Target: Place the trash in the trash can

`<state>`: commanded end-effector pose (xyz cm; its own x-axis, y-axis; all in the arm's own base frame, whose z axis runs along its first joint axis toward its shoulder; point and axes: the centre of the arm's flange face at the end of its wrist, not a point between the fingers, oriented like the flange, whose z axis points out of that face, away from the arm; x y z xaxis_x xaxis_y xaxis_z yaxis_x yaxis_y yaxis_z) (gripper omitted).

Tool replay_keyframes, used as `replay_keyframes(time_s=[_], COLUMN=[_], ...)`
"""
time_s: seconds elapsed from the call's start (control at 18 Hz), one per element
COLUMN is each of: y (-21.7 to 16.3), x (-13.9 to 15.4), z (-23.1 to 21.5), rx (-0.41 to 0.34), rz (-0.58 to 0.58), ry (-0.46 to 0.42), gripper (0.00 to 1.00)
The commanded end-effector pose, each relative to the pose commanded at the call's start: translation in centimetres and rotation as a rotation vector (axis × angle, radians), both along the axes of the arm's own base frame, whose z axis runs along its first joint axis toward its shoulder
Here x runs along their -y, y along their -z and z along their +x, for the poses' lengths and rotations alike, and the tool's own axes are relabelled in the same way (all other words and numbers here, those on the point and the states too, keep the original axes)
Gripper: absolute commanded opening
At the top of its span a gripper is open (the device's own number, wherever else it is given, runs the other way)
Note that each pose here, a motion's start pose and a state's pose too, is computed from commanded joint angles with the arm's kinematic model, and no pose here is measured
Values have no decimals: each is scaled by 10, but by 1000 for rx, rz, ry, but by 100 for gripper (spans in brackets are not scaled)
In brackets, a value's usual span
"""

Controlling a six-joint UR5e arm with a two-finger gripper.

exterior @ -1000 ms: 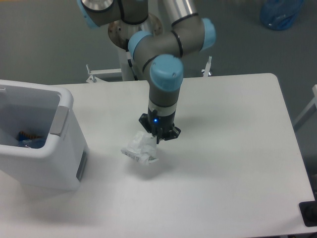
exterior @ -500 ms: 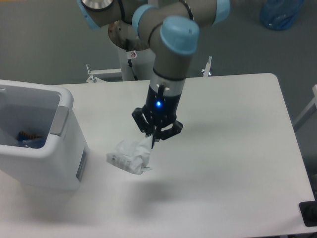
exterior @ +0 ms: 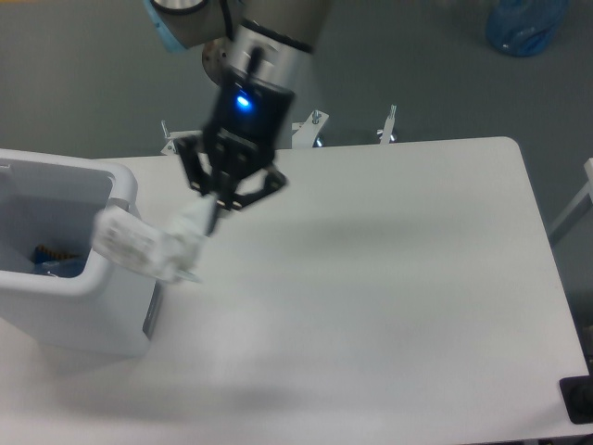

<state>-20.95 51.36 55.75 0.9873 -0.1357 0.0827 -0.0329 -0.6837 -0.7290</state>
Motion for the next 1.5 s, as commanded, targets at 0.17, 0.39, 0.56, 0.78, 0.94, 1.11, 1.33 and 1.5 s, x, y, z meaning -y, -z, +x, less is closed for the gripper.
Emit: replay_keyframes(time_s=[0.17, 0.39, 0.56, 0.78, 0.94, 1.11, 1.33, 1.5], y=[11, 23, 23, 19, 22, 28, 52, 86], x=[-12, -19, -18, -17, -21, -10, 8, 22], z=[37, 56, 56, 56, 51, 6, -82, -137], rx=[6, 11, 11, 4, 6, 14, -64, -67], rz=[-13, -27, -27, -20, -21, -28, -81, -150], ry=[71, 115, 115, 112, 108, 30, -147, -226], gripper=[13, 100, 100, 100, 100, 100, 100, 100])
